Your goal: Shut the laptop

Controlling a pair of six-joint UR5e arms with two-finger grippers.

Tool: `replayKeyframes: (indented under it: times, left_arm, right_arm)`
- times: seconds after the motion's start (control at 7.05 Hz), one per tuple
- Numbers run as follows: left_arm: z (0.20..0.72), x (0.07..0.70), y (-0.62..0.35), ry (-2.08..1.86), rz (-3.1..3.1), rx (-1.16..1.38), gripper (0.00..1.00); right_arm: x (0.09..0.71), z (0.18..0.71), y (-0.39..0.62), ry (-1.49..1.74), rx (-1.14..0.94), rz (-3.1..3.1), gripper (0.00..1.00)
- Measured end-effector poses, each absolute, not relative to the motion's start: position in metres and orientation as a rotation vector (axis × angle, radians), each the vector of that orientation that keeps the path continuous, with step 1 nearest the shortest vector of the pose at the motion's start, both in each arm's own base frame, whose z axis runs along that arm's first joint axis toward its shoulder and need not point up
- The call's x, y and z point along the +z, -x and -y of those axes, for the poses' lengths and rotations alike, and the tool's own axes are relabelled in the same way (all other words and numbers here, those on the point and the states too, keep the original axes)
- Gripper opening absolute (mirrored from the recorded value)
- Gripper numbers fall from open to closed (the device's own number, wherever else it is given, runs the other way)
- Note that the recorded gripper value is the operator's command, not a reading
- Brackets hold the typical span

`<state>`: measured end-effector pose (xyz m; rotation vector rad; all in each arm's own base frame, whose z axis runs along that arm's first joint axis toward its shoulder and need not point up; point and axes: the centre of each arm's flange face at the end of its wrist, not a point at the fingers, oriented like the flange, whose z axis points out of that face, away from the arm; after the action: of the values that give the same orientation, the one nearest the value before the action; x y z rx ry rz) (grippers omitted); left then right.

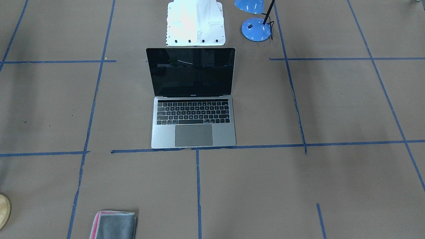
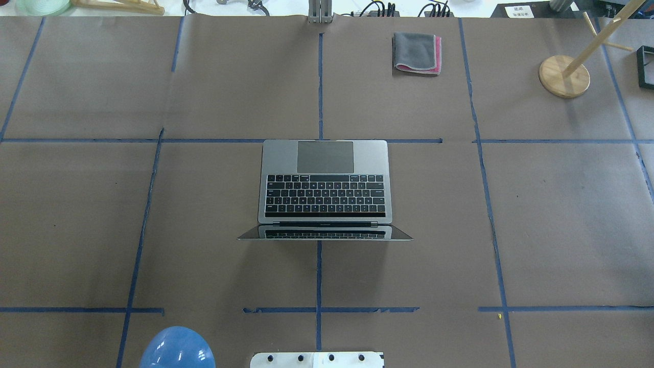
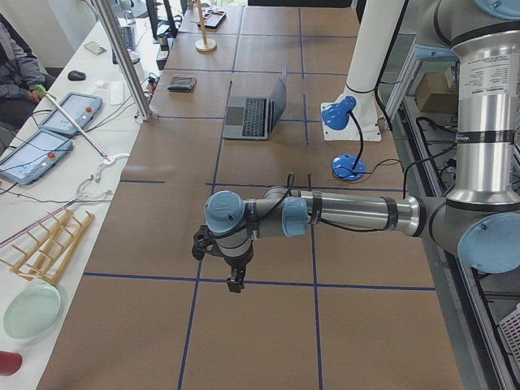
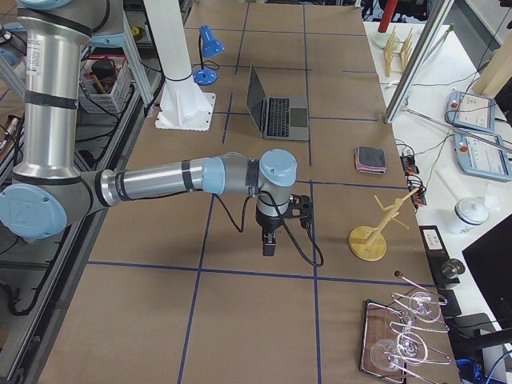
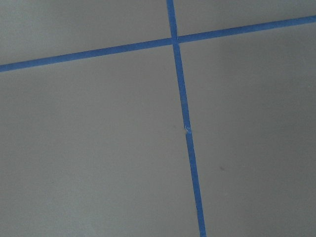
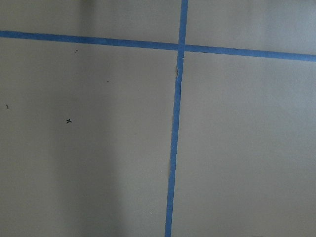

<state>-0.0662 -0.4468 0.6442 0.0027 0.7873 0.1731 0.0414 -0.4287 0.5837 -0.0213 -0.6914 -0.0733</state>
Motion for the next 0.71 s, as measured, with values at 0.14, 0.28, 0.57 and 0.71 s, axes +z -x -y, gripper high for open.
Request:
replayKeyframes:
  times: [0.14, 0.28, 0.57, 0.71]
  left_arm:
    - [0.447, 0.645, 0.065, -0.003, -0.787, 0.176, 1.00]
    - [0.447, 0.645, 0.065, -0.005, -0.787, 0.179, 1.00]
    - [0.450, 0.641, 0.064, -0.018, -0.785, 0.186, 1.00]
    - [0.460, 0.632, 0.064, -0.052, -0.782, 0.199, 1.00]
  right_arm:
    - [0.584, 0.429, -0.041, 0.021, -0.073, 0.692, 1.00]
    - [0.584, 0.429, -0.041, 0.022, -0.073, 0.692, 1.00]
    - [0.584, 0.429, -0.041, 0.022, -0.073, 0.692, 1.00]
    - [0.582, 0.431, -0.041, 0.018, -0.074, 0.692, 1.00]
